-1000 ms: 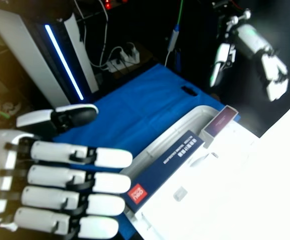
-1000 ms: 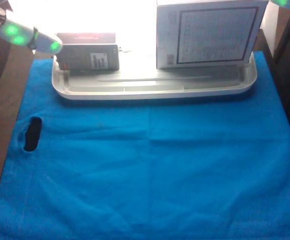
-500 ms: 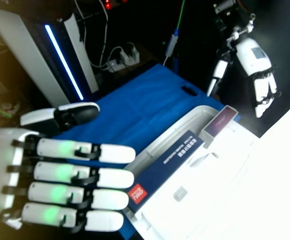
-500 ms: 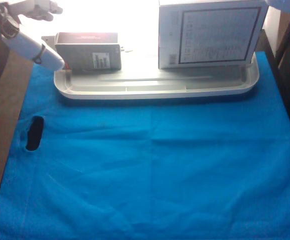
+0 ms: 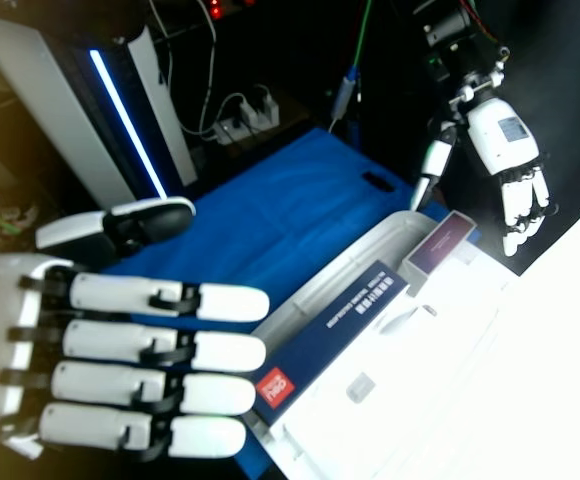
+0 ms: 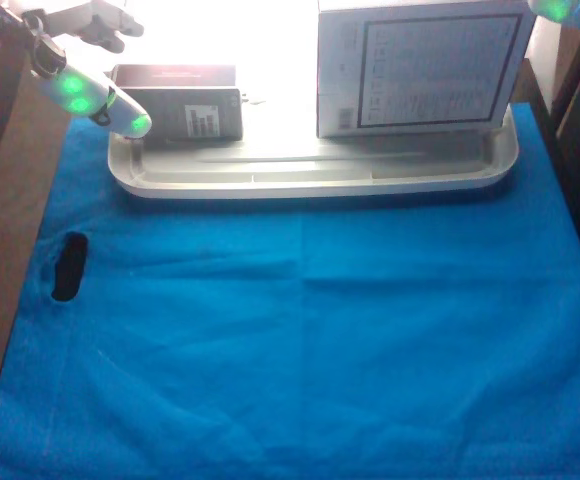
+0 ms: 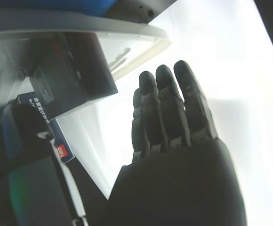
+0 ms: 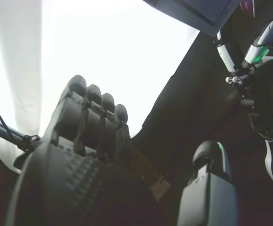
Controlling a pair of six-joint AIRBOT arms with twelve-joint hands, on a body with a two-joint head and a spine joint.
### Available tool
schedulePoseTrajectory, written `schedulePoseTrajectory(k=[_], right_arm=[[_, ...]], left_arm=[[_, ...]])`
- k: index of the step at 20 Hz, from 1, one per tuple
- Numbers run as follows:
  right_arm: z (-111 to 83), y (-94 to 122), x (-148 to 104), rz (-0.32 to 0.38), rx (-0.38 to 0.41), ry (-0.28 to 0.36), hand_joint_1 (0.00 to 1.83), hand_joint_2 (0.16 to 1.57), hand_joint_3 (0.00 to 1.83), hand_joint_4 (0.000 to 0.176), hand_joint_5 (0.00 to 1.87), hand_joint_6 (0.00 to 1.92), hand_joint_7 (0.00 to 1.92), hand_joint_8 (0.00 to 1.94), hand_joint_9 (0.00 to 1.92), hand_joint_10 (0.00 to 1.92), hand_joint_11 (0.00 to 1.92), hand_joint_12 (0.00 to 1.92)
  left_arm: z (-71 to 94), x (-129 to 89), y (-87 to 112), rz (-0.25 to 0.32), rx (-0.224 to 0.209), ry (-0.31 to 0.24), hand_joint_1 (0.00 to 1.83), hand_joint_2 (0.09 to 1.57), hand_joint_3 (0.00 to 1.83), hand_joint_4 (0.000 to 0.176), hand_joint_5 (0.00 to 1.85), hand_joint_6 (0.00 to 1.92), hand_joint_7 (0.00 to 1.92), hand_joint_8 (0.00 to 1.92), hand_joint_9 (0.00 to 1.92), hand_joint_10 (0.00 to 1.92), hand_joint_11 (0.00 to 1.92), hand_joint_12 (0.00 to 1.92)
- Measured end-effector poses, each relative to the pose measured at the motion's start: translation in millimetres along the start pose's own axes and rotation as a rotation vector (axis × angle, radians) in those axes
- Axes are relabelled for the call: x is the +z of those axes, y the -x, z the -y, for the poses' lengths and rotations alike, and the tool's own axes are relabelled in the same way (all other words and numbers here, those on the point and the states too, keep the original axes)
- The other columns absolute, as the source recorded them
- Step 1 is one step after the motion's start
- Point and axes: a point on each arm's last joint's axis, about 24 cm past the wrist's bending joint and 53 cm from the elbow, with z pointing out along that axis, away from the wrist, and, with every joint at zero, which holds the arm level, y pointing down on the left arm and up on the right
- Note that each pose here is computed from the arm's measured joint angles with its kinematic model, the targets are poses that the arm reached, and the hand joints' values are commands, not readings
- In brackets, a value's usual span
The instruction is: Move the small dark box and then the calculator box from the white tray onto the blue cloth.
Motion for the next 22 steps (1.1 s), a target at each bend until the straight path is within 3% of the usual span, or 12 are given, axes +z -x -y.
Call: schedulePoseTrajectory(k=[6,8,9,11,12,13,14,16,17,18,19,22], right_arm=[[-1.6,-2,0,-0.002,0.009,0.009,0.50,0.90,0.01,0.030,0.27,0.00,0.25,0.00,0.26,0.00,0.23,0.02],[-2.8,-2,0,-0.001,0.011,0.014,0.49,0.90,0.00,0.024,0.26,0.00,0.27,0.01,0.26,0.00,0.23,0.01],[-4.4,-1,0,0.001,0.013,0.021,0.51,0.90,0.00,0.013,0.27,0.00,0.28,0.01,0.26,0.00,0.22,0.01],[-5.3,-1,0,0.001,0.013,0.024,0.50,0.89,0.00,0.011,0.27,0.00,0.29,0.01,0.27,0.00,0.22,0.01],[-5.4,-1,0,0.002,0.014,0.025,0.50,0.89,0.00,0.010,0.28,0.01,0.31,0.02,0.28,0.01,0.23,0.01],[-5.7,-1,0,0.002,0.017,0.026,0.50,0.88,0.00,0.003,0.28,0.01,0.31,0.02,0.28,0.01,0.23,0.01],[-6.3,-1,0,0.002,0.018,0.028,0.49,0.88,0.00,0.012,0.27,0.00,0.32,0.02,0.29,0.01,0.24,0.02],[-6.3,-2,0,0.002,0.018,0.028,0.46,0.90,0.00,0.009,0.26,0.00,0.32,0.01,0.28,0.00,0.23,0.01],[-6.1,-2,1,0.001,0.019,0.029,0.46,0.90,0.00,0.021,0.28,0.01,0.33,0.01,0.27,0.00,0.23,0.01],[-6.1,-3,1,0.001,0.020,0.029,0.46,0.91,0.01,0.018,0.29,0.01,0.34,0.01,0.27,0.00,0.23,0.01],[-6.1,-3,1,0.000,0.021,0.029,0.46,0.93,0.01,0.014,0.29,0.01,0.34,0.01,0.27,0.00,0.23,0.01],[-6.4,-5,1,-0.003,0.022,0.030,0.46,0.95,0.01,0.027,0.28,0.00,0.33,0.00,0.27,0.00,0.23,0.01]], left_arm=[[10.5,8,-9.0,-0.011,0.002,-0.014,0.94,0.90,0.00,0.000,0.58,0.01,0.63,0.01,0.57,0.01,0.13,0.79],[10.1,9,-10.6,-0.013,0.003,-0.012,0.92,0.90,0.00,0.000,0.66,0.00,0.73,0.00,0.66,0.02,0.21,0.96],[9.6,10,-12.9,-0.017,0.004,-0.011,1.00,0.93,0.00,0.000,0.80,0.01,0.87,0.02,0.77,0.03,0.27,1.07],[8.1,10,-13.5,-0.020,0.004,-0.005,1.02,0.96,0.00,0.000,0.88,0.02,0.94,0.02,0.81,0.03,0.27,1.13],[6.2,11,-12.6,-0.017,0.005,0.000,1.18,1.06,0.01,0.014,1.00,0.66,1.01,0.78,0.96,0.12,0.41,1.34],[5.2,11,-11.9,-0.016,0.004,0.001,1.20,1.11,0.00,0.023,1.01,0.84,0.94,1.06,1.00,0.17,0.46,1.39],[4.7,11,-11.3,-0.014,-0.003,0.003,1.21,1.12,0.00,0.027,1.00,0.91,0.92,1.11,0.98,0.38,0.51,1.43],[2.2,11,-8.5,-0.006,-0.030,0.007,1.20,1.14,0.00,0.027,0.97,0.97,0.88,1.18,0.83,0.65,0.48,1.43],[2.7,11,-4.9,0.006,-0.061,0.001,1.19,1.15,0.00,0.016,0.97,0.99,0.84,1.23,0.77,0.68,0.44,1.41],[3.7,10,-2.1,0.016,-0.080,-0.006,1.20,1.16,0.00,0.000,0.98,0.98,0.79,1.27,0.74,0.70,0.44,1.39],[4.8,8,3.0,0.031,-0.095,-0.018,1.20,1.16,0.00,0.000,1.01,0.94,0.79,1.28,0.71,0.72,0.41,1.38],[8.1,-6,19.1,0.067,-0.105,-0.056,1.21,1.17,0.00,0.000,1.02,0.91,0.73,1.37,0.56,0.93,0.26,1.53]])
